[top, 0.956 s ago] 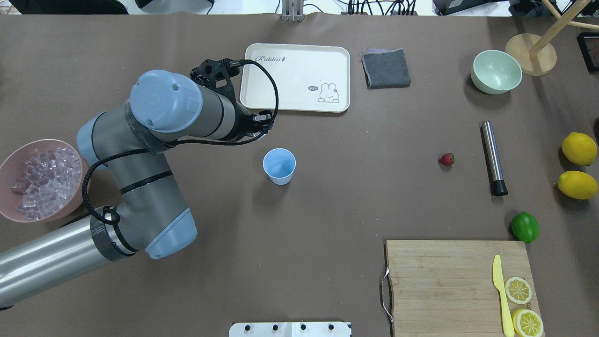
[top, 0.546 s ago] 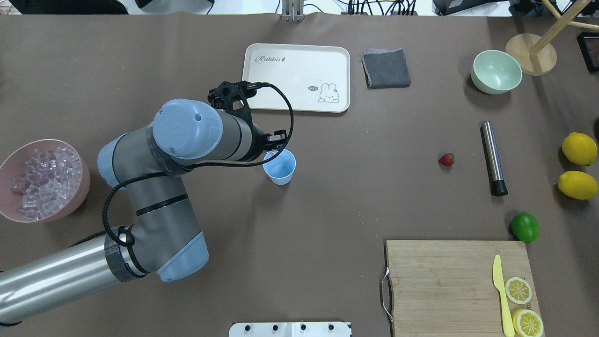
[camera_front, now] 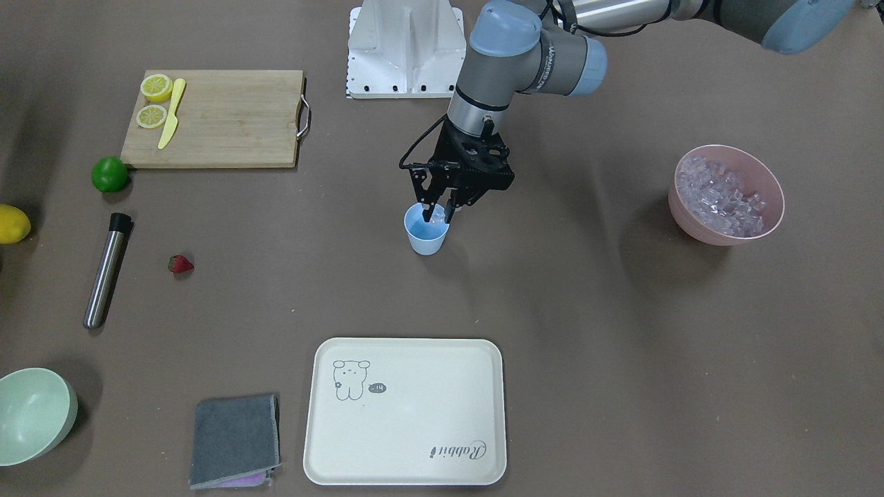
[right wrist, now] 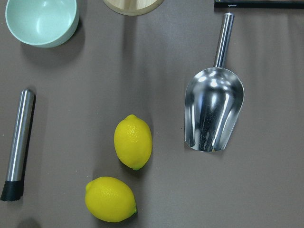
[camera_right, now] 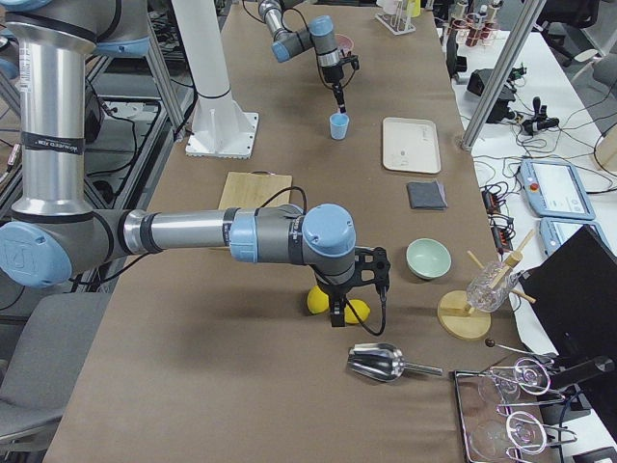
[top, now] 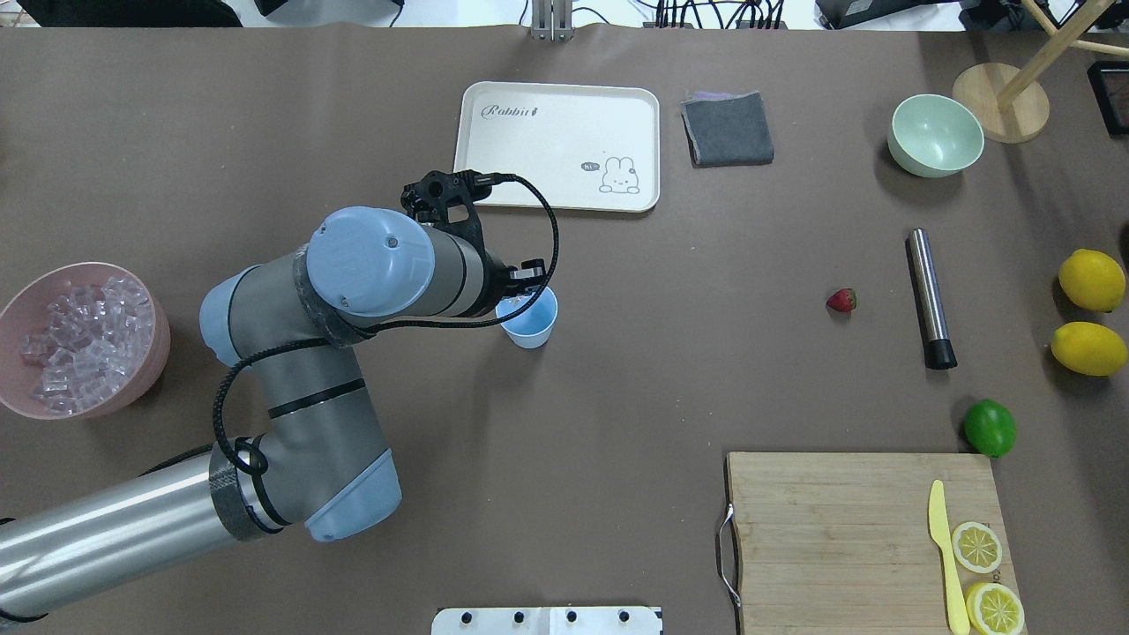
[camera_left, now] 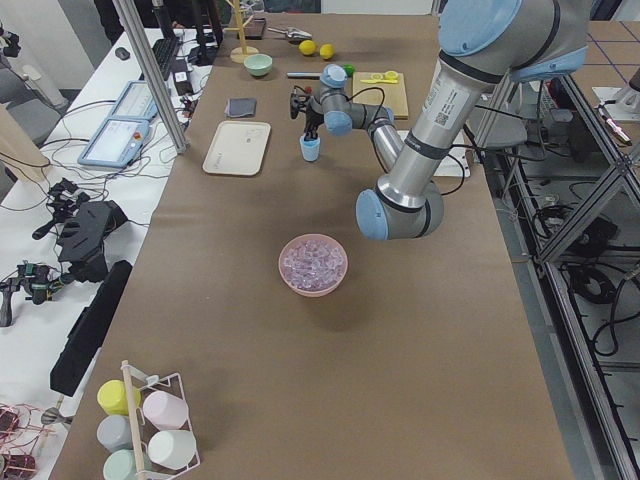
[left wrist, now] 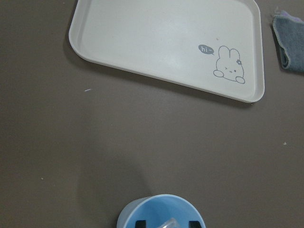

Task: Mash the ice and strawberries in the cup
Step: 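Open the left gripper to drop the ice cube into the blue cup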

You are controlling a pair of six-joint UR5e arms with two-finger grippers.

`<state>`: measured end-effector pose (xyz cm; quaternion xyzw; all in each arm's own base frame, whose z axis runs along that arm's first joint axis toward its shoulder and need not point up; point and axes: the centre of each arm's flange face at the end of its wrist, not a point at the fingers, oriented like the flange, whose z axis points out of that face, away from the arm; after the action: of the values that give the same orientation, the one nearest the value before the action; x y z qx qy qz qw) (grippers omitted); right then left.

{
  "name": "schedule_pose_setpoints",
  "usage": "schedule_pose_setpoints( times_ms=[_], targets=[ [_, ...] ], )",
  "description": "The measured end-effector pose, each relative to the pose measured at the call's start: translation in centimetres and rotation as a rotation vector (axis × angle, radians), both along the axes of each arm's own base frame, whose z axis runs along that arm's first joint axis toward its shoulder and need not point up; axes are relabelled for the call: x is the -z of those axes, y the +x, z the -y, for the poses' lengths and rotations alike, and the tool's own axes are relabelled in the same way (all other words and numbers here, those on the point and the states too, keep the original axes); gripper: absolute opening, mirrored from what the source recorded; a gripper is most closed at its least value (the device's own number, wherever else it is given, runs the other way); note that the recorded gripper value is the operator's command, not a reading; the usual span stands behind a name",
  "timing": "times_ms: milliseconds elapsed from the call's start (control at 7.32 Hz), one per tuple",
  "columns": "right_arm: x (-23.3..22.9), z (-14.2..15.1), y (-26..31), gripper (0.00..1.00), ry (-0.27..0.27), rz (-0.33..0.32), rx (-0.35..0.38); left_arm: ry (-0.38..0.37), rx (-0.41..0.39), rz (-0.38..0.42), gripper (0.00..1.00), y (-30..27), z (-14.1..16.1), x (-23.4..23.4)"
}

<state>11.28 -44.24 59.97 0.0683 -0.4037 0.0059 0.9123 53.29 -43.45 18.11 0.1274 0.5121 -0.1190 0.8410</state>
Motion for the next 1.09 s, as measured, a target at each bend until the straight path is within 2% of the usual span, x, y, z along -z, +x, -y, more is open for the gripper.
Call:
schedule_pose_setpoints(
  times_ms=[137, 273, 410, 546, 1093],
  targets=[
    [0.0, 0.0, 0.0, 1.0, 0.0, 0.0, 0.0, 0.0, -0.002, 0.001, 0.05, 0.2, -0.1, 0.0],
    [-0.1, 0.0, 0.0, 1.0, -0.001, 0.0, -0.001, 0.005, -0.002, 0.001, 0.65, 0.6, -0.5, 0.2],
    [-0.1, 0.0, 0.0, 1.0, -0.002, 0.0, -0.001, 0.019, 0.01, 0.005, 0.92, 1.3, -1.1, 0.5],
    [-0.2, 0.0, 0.0, 1.0, -0.003, 0.0, 0.0, 0.033, 0.026, 0.01, 0.96, 1.8, -1.6, 0.7],
    [-0.1, 0.0, 0.0, 1.0, -0.002, 0.002, 0.0, 0.049, 0.045, -0.008, 0.97, 0.5, -1.1, 2.3]
  ],
)
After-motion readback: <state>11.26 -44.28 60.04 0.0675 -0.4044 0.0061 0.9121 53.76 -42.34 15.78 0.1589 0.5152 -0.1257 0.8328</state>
